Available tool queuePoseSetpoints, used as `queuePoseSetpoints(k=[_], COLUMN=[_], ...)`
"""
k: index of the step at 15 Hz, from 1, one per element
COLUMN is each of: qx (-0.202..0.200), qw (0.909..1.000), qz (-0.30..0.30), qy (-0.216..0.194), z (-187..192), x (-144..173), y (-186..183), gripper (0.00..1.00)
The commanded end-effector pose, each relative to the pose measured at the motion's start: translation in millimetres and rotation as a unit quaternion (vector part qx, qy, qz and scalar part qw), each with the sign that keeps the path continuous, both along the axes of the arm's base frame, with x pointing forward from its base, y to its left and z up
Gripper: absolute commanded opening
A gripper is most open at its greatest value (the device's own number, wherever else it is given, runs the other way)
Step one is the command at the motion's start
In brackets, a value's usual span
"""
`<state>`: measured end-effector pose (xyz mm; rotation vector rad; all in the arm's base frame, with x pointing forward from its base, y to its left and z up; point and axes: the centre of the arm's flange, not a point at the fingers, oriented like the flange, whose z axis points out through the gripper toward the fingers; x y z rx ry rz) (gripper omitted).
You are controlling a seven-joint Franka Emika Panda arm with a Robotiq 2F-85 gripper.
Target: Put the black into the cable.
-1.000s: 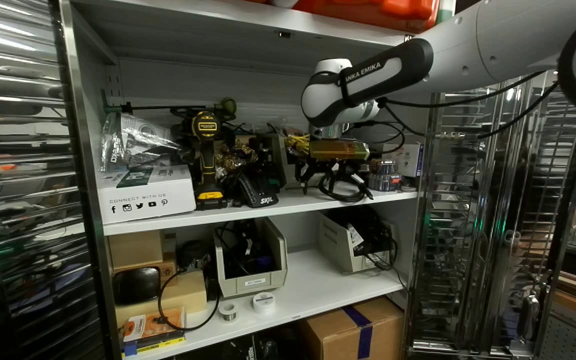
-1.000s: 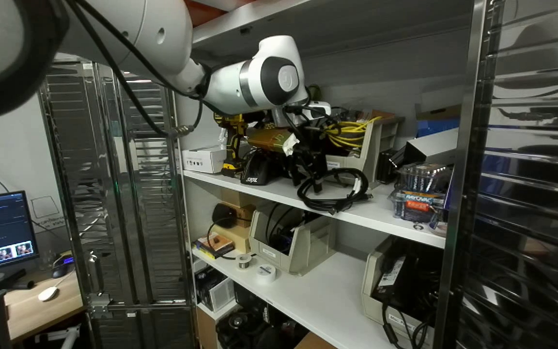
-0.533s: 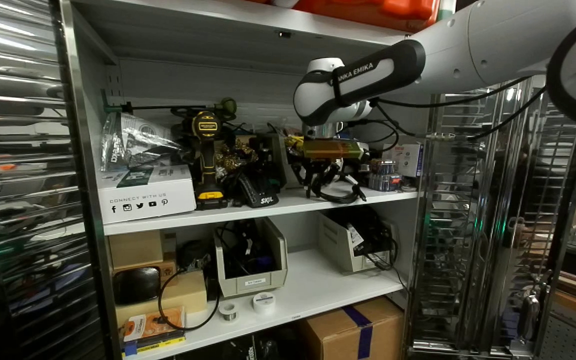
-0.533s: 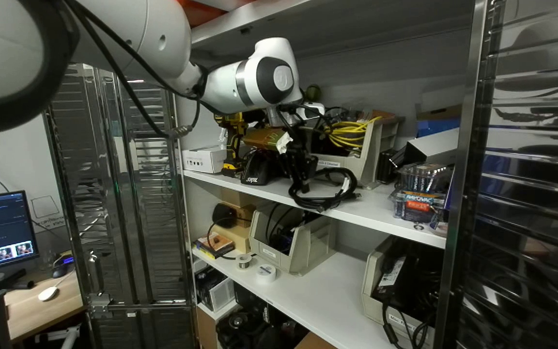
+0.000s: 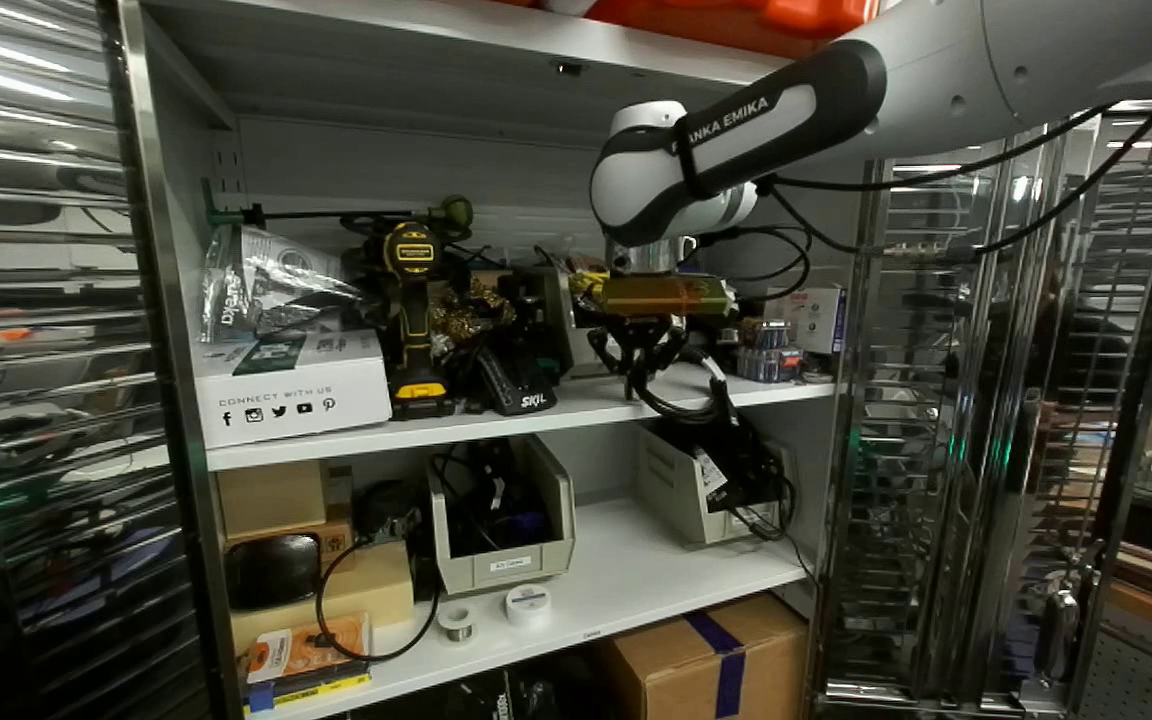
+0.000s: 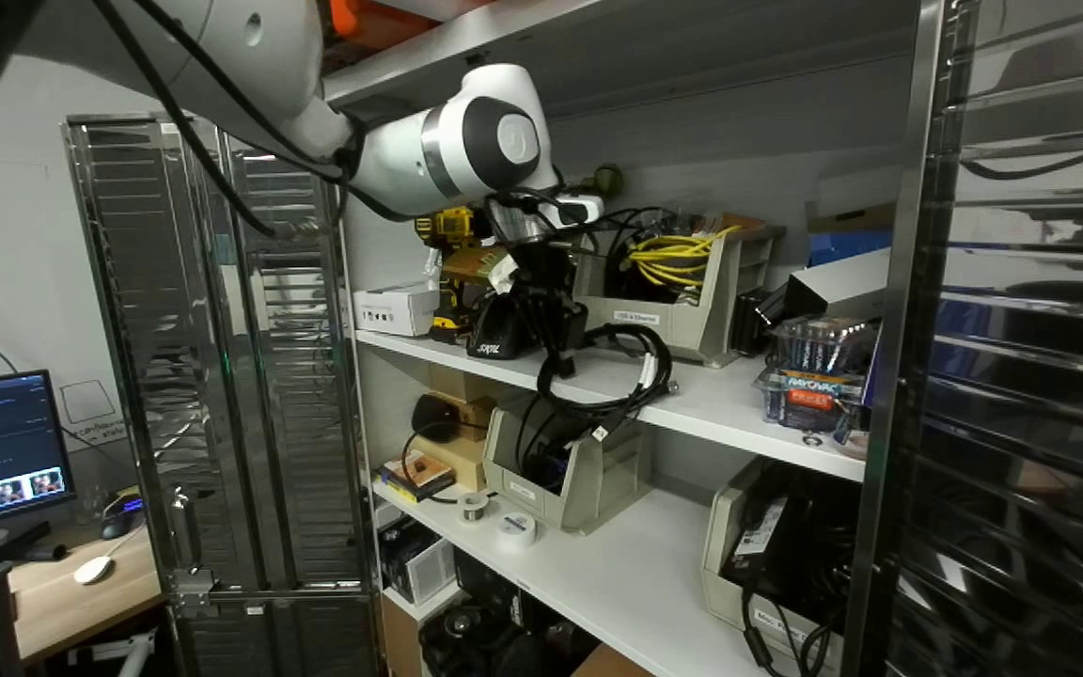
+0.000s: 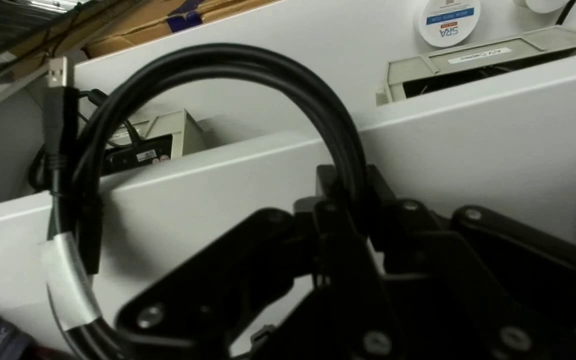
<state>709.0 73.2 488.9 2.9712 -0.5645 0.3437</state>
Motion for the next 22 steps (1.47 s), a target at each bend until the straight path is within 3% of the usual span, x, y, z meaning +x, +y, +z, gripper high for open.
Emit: queuePoseSetpoints(k=[1, 5, 10, 13, 18, 22], qx=[-0.018, -0.045, -0.09, -0.122, -0.13, -0.139], qw=[0.9976, 0.9843, 0.9532, 0.9266, 0.8844, 0.8645], qz=[-0.017, -0.032, -0.067, -0.074, -0.048, -0.043], qy=[-0.065, -0.168, -0.281, -0.348, -0.446, -0.481], z=[16.1, 51.4, 93.1, 111.6, 124.6, 132.2], x=[-76.2, -101.3, -97.5, -73.5, -14.6, 32.0], y=[22.4, 38.5, 29.6, 26.9, 45.4, 52.2], gripper=[0.11, 0.12, 0.11, 0.11, 0.1, 0.09])
